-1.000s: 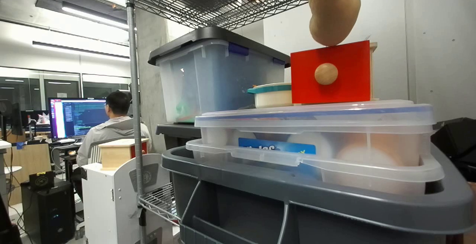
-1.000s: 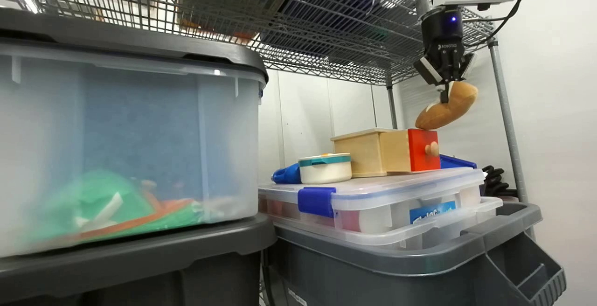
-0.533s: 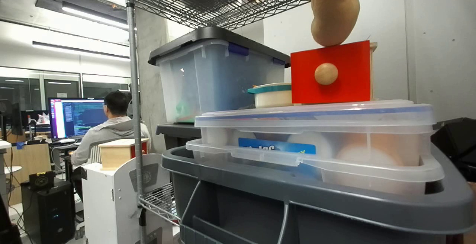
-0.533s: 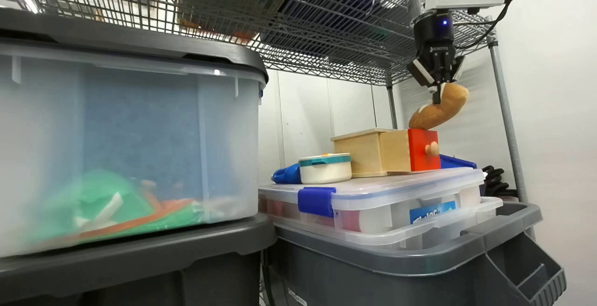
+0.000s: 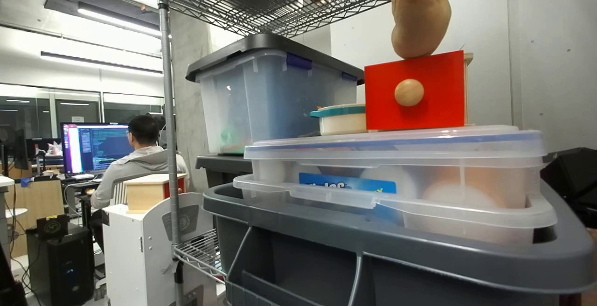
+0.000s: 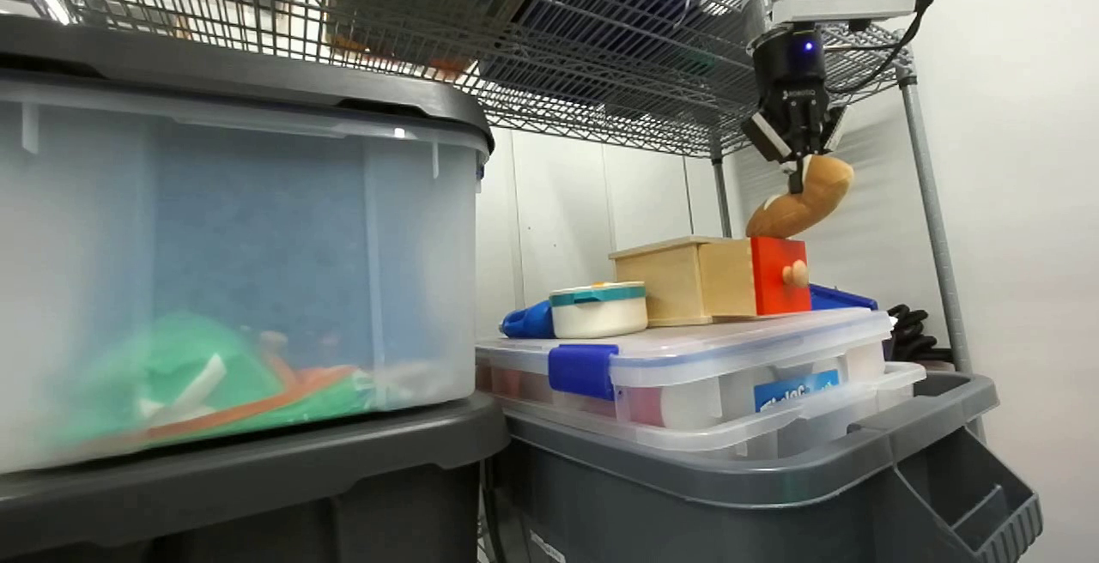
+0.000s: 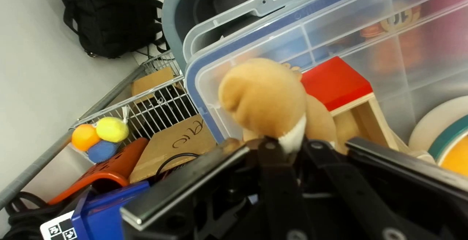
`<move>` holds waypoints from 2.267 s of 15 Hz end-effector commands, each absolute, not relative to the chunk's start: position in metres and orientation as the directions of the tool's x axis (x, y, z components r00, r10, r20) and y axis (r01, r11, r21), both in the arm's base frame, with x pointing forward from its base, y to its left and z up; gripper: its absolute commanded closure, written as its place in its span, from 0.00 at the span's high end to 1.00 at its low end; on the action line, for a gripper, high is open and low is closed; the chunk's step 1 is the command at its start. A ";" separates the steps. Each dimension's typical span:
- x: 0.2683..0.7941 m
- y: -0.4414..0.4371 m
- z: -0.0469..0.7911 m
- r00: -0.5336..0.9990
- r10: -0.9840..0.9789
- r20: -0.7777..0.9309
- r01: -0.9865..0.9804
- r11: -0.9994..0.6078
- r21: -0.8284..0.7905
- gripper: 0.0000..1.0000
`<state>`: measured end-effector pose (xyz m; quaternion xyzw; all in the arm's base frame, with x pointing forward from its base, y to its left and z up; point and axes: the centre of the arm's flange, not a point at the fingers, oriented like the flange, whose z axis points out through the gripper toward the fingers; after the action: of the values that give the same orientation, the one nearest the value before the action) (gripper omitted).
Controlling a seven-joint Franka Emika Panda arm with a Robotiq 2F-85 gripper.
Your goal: Put the brown and orange plushies in the open drawer
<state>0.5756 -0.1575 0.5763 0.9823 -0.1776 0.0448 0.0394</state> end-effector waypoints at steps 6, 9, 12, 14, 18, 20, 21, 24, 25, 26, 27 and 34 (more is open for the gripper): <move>0.590 -0.150 0.581 0.939 -0.336 0.071 -0.341 -0.938 0.063 0.03; 0.595 -0.148 0.579 0.940 -0.334 0.068 -0.338 -0.939 0.065 0.03; 0.602 -0.146 0.575 0.940 -0.335 0.062 -0.339 -0.938 0.069 0.03; 0.604 -0.145 0.574 0.941 -0.334 0.056 -0.337 -0.939 0.071 0.03; 0.609 -0.145 0.573 0.940 -0.336 0.052 -0.339 -0.938 0.073 0.03; 0.611 -0.145 0.574 0.940 -0.337 0.050 -0.340 -0.938 0.074 0.03; 0.612 -0.145 0.574 0.940 -0.338 0.048 -0.341 -0.937 0.076 0.03; 0.616 -0.146 0.575 0.939 -0.340 0.046 -0.343 -0.936 0.078 0.03; 0.617 -0.145 0.575 0.939 -0.341 0.045 -0.343 -0.936 0.080 0.03; 0.618 -0.145 0.574 0.939 -0.342 0.042 -0.344 -0.936 0.081 0.03; 0.618 -0.145 0.573 0.939 -0.342 0.041 -0.345 -0.935 0.082 0.03; 0.617 -0.143 0.572 0.938 -0.343 0.045 -0.346 -0.935 0.082 0.03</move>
<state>0.6053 -0.1482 0.5691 0.9840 -0.1710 0.0228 0.0434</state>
